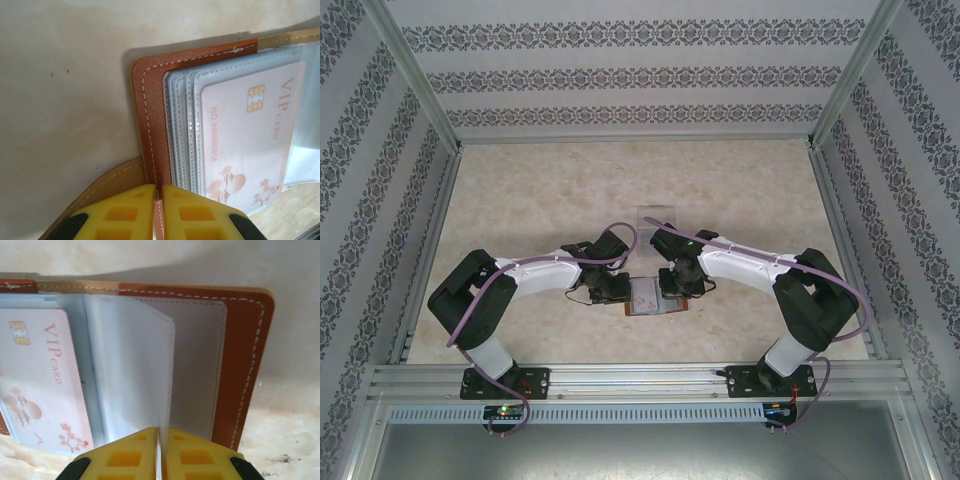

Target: Take the credit cards out of the card holder

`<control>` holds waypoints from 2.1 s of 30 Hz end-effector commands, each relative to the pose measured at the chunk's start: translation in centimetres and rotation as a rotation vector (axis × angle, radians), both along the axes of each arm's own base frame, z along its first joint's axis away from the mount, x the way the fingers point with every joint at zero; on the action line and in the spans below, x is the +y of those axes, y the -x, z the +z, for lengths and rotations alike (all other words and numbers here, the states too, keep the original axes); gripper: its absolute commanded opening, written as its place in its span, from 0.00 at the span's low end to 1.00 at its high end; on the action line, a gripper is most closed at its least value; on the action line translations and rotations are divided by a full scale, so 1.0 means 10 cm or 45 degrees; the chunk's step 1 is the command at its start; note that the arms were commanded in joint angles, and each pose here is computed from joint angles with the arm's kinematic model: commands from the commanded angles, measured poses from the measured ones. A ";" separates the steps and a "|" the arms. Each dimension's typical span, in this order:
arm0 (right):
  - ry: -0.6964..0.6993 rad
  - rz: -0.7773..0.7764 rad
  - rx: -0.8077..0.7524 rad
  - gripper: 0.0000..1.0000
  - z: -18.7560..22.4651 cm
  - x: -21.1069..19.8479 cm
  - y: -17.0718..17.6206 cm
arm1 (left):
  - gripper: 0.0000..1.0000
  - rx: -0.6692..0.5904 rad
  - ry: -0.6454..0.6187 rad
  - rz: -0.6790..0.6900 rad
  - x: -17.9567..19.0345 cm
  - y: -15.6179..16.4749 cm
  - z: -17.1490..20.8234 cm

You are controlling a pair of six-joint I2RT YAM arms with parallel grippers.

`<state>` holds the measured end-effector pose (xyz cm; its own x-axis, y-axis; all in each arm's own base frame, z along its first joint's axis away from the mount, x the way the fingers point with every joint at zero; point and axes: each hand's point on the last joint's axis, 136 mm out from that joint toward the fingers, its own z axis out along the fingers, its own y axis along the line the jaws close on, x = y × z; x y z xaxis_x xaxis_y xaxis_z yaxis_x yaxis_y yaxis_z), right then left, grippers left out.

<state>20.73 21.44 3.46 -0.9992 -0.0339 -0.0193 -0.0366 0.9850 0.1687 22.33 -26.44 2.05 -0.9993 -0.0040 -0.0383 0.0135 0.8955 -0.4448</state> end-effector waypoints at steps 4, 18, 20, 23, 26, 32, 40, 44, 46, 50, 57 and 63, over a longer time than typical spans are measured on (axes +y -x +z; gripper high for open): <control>0.104 -0.002 -0.011 0.22 -0.02 -0.21 0.03 | 0.13 0.030 -0.031 -0.027 0.00 0.06 -0.07; 0.138 -0.015 -0.040 0.28 0.08 -0.33 0.02 | 0.14 0.009 -0.025 -0.033 -0.02 0.02 0.04; 0.136 -0.016 -0.046 0.28 0.09 -0.33 0.02 | 0.14 0.002 -0.024 -0.036 -0.03 0.01 0.07; 0.129 -0.019 -0.050 0.28 0.12 -0.33 0.02 | 0.14 -0.008 -0.019 -0.038 -0.05 -0.01 0.11; 0.105 -0.020 -0.057 0.28 0.15 -0.30 0.01 | 0.14 -0.017 -0.005 -0.046 -0.09 -0.04 0.16; 0.036 -0.028 -0.072 0.27 0.23 -0.21 0.00 | 0.19 -0.037 0.009 -0.058 -0.16 -0.06 0.23; -0.107 -0.039 -0.075 0.27 0.29 -0.01 -0.03 | 0.26 -0.022 0.019 -0.063 -0.24 -0.07 0.16; -0.205 -0.046 -0.061 0.25 0.28 0.13 -0.04 | 0.26 -0.011 -0.003 -0.055 -0.22 -0.07 0.10; -0.258 -0.054 -0.052 0.25 0.27 0.21 -0.06 | 0.26 -0.014 -0.040 -0.048 -0.17 -0.07 0.05; -0.335 -0.058 -0.024 0.25 0.22 0.35 -0.06 | 0.26 -0.005 -0.062 -0.049 -0.13 -0.05 0.01; -0.394 -0.059 0.009 0.25 0.13 0.47 -0.10 | 0.24 0.011 -0.064 -0.049 -0.12 -0.01 -0.04; -0.392 -0.061 0.029 0.25 0.05 0.50 -0.13 | 0.24 0.013 -0.063 -0.051 -0.12 0.00 -0.05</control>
<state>21.82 26.36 4.59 -0.9997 -0.0011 -0.0249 -0.0122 0.8932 0.4495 23.38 -27.91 2.54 -0.9986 0.0181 -0.0498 0.0378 0.9027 -0.4287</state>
